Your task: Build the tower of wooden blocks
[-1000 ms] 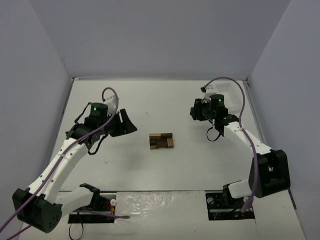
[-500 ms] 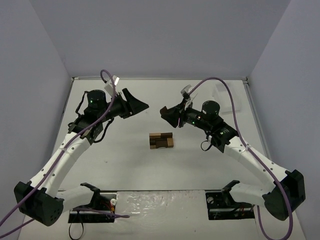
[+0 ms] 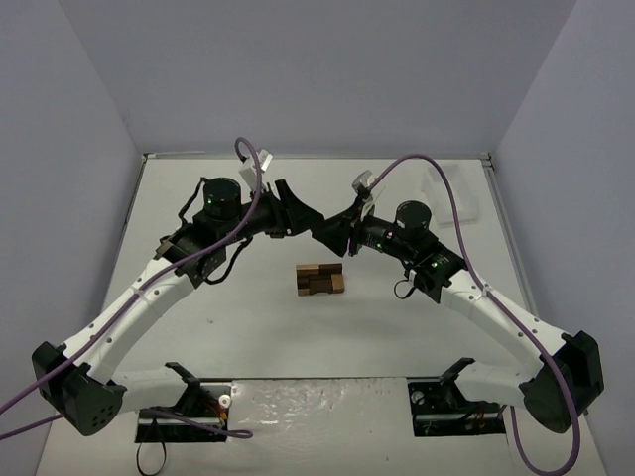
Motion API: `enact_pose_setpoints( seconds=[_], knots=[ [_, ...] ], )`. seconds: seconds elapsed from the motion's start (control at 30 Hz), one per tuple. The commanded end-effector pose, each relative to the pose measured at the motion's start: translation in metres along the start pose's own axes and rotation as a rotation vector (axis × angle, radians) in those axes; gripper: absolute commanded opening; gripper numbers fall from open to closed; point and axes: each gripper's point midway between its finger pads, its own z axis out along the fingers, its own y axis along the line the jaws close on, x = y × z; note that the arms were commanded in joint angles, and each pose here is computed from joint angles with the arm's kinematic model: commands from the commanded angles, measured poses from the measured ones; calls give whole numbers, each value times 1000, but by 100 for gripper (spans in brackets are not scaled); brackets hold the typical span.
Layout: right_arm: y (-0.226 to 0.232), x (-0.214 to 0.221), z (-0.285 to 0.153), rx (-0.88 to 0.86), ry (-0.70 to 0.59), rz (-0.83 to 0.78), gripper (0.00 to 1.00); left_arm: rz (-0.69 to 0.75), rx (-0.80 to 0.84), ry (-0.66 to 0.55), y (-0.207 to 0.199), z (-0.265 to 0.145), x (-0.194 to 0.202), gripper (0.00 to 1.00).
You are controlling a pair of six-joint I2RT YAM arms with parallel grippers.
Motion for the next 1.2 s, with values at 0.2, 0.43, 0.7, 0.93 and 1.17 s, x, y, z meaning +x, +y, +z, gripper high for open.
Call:
enact_pose_setpoints(
  seconds=[0.2,0.43,0.7,0.93,1.17],
  knots=[
    [17,-41,4,-75,-120,-69,0,53,-63,-20,-1,3,-9,42],
    [15,-39,3,-64,-118,-71,0,43,-65,6,-2,8,-1,29],
    [14,-26,2,-57,-84,-45,47,98,-178,3,19,-11,3,2],
    [-9,13,-18,96,54,-18,84,145,-544,106,96,-67,45,0],
    [-28,39,-46,254,140,5,86,71,-897,228,179,-108,108,0]
  ],
)
